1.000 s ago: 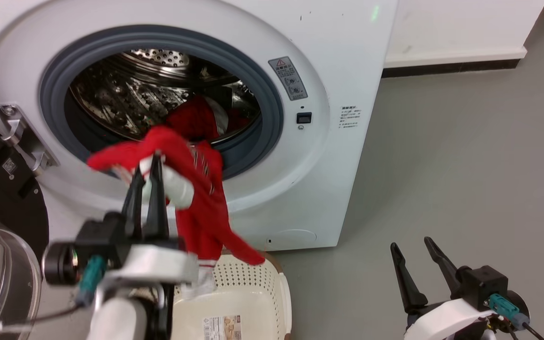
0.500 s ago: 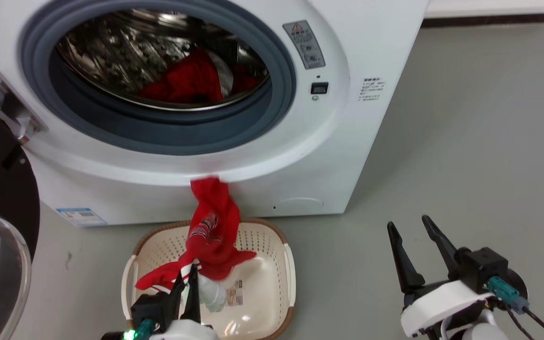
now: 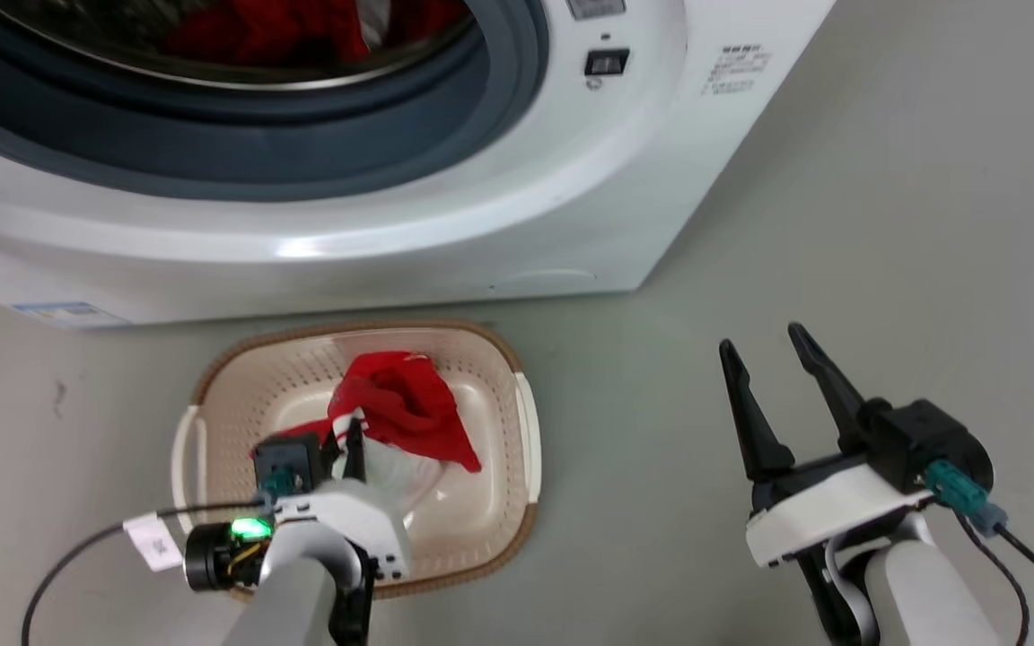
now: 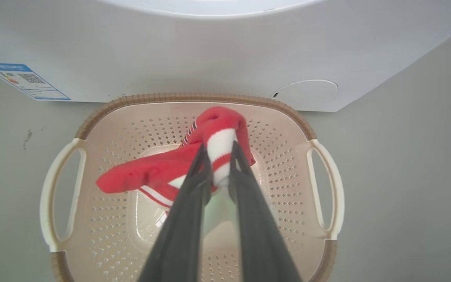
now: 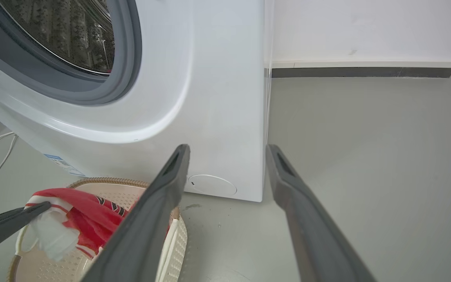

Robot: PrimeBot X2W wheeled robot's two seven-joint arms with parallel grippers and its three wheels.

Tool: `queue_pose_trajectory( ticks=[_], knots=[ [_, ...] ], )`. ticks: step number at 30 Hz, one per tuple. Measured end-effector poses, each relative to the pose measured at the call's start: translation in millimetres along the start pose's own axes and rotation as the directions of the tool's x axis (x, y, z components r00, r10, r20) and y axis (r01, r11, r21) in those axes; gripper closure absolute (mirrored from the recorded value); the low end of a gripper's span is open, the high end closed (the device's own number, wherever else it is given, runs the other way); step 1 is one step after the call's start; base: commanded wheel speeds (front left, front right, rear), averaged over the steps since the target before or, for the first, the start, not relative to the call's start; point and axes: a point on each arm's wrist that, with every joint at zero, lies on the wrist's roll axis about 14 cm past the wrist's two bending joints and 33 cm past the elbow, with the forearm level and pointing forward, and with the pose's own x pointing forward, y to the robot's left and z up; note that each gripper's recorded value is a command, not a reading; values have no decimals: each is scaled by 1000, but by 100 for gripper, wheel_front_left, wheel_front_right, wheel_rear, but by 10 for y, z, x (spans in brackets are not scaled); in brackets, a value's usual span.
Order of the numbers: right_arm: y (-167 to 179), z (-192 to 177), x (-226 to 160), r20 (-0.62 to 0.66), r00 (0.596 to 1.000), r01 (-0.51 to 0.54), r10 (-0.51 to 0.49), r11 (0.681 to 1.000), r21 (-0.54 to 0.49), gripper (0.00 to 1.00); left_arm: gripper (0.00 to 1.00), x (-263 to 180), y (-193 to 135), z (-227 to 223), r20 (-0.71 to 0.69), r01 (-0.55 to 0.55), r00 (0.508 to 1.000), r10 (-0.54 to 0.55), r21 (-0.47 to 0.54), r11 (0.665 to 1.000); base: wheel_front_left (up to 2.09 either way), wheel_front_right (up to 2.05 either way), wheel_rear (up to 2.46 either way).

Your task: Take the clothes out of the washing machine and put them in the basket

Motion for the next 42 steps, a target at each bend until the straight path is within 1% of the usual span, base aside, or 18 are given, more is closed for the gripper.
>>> queue_pose_trajectory(
  ticks=[8, 15, 18, 19, 20, 21, 22, 25, 28, 33, 38, 42],
  knots=[
    [-155, -336, 188, -69, 997, 28, -27, 999, 16, 0, 100, 496, 113, -507, -195, -17, 981, 23, 34, 999, 0, 0, 0],
    [-286, -661, 237, -147, 988, 58, -54, 998, 25, 0, 100, 700, 199, -974, -336, -33, 941, 51, 58, 998, 0, 0, 0],
    [-340, -733, 235, -165, 984, 71, -67, 997, 21, 0, 100, 712, 202, -1114, -373, -47, 926, 59, 41, 998, 0, 0, 0],
    [-354, -735, 239, -165, 984, 74, -70, 997, 21, 0, 87, 713, 202, -1131, -377, -50, 924, 61, 37, 998, 0, 0, 0],
    [-364, -739, 231, -167, 983, 78, -73, 997, 22, 0, 57, 714, 204, -1124, -376, -53, 925, 62, 36, 998, 0, 0, 0],
    [-366, -727, 226, -165, 984, 80, -75, 997, 24, 0, 49, 712, 204, -1102, -371, -54, 927, 64, 36, 998, 0, 0, 0],
    [-370, -699, 225, -158, 985, 81, -77, 996, 23, 0, 0, 704, 204, -1070, -363, -55, 930, 65, 36, 998, 0, 0, 0],
    [-370, -568, 219, -125, 989, 81, -79, 997, 17, 0, 0, 617, 239, -967, -336, -96, 938, 85, -15, 995, 0, 0, 0],
    [-364, -434, 154, -96, 992, 85, -83, 996, 9, 0, 0, 474, 189, -835, -295, -74, 953, 67, -13, 997, 0, 0, 0],
    [-331, -205, -33, -46, 995, 91, -91, 996, -4, 0, 0, 188, 107, -524, -190, -38, 981, 38, 1, 999, 0, 0, 0],
    [-267, 8, -230, 9, 996, 89, -89, 996, -12, 0, 0, -122, 42, -135, -44, -9, 999, 9, 15, 1000, 0, 0, 0],
    [-208, 166, -336, 49, 996, 80, -79, 997, -20, 0, 0, -356, 16, 267, 105, 2, 994, -3, 11, 1000, 0, 0, 0]
  ],
)
